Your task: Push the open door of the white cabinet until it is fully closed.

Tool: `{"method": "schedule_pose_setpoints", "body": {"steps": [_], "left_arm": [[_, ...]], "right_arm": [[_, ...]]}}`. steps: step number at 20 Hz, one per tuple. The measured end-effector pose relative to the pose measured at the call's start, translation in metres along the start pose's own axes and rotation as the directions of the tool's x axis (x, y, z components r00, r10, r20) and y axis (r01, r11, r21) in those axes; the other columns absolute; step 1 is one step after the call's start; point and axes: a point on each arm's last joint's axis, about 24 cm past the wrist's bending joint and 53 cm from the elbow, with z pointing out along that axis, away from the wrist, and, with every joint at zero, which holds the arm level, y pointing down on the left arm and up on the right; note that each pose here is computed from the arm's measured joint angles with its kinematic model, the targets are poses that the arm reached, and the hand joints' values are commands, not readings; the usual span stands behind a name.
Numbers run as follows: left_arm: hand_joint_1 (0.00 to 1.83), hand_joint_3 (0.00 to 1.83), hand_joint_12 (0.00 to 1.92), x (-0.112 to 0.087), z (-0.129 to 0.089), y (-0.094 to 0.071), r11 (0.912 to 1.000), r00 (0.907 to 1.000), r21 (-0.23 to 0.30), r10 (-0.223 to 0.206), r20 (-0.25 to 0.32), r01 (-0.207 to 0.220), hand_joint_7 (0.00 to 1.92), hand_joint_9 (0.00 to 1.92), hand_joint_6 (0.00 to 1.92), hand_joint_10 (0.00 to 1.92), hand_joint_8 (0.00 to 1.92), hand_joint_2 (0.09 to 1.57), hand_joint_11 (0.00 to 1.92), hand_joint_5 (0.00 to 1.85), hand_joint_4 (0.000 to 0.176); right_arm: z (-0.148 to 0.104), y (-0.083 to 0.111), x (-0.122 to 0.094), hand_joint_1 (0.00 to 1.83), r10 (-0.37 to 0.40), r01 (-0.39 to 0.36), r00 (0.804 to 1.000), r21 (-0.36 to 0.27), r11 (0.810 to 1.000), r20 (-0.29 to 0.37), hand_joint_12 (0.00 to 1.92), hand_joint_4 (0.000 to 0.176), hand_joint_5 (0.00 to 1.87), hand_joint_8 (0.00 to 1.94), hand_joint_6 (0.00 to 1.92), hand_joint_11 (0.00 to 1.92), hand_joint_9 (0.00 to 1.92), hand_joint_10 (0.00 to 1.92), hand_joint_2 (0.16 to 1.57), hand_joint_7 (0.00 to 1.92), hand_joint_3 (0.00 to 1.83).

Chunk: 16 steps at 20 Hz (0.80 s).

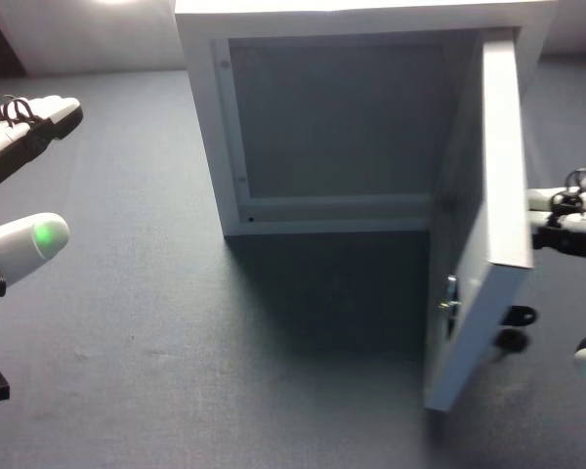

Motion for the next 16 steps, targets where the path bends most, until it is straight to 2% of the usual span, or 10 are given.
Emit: {"method": "schedule_pose_setpoints", "body": {"steps": [3,7,9,12,16], "left_arm": [[0.0,0.0,0.0,-0.001,-0.001,-0.001,1.0,1.0,0.004,0.001,0.002,-0.001,0.03,0.01,0.0,0.0,0.0,1.46,0.0,0.04,0.0],[0.0,0.0,0.0,-0.003,-0.002,-0.001,1.0,1.0,0.005,0.001,0.01,-0.001,0.03,0.01,0.0,0.0,0.0,1.46,0.0,0.05,0.0],[0.0,0.0,0.0,-0.004,-0.003,0.0,1.0,0.9999,0.0,0.001,0.014,-0.001,0.03,0.01,0.0,0.0,0.0,1.45,0.0,0.05,0.0],[0.0,0.0,0.0,-0.005,-0.004,0.001,1.0,0.9998,-0.004,0.002,0.018,-0.002,0.03,0.01,0.0,0.0,0.0,1.47,0.0,0.05,0.0],[0.0,0.01,0.0,-0.007,-0.006,0.0,1.0,0.9996,0.003,0.002,0.028,-0.002,0.03,0.01,0.0,0.0,0.0,1.48,0.0,0.05,0.0]], "right_arm": [[0.01,0.001,0.009,0.31,0.013,-0.013,1.0,-0.02,1.0,-0.022,1.22,0.0,0.31,0.0,0.0,0.0,0.31,0.0,1.25,0.27,0.0],[0.02,0.002,0.011,0.27,0.02,-0.021,1.0,-0.042,0.999,-0.022,1.03,0.0,0.25,0.0,0.0,0.0,0.25,0.01,1.27,0.23,0.01],[0.027,0.003,0.015,0.26,0.034,-0.035,0.999,-0.056,0.998,-0.025,1.06,0.0,0.24,0.0,0.0,0.0,0.26,0.01,1.27,0.23,0.0],[0.035,0.007,0.019,0.22,0.037,-0.039,0.999,-0.078,0.996,-0.033,0.98,0.0,0.22,0.0,0.0,0.0,0.26,0.01,1.28,0.24,0.0],[0.048,0.011,0.022,0.25,0.039,-0.042,0.999,-0.109,0.993,-0.032,1.05,0.0,0.24,0.0,0.01,0.0,0.27,0.01,1.24,0.23,0.0]]}}
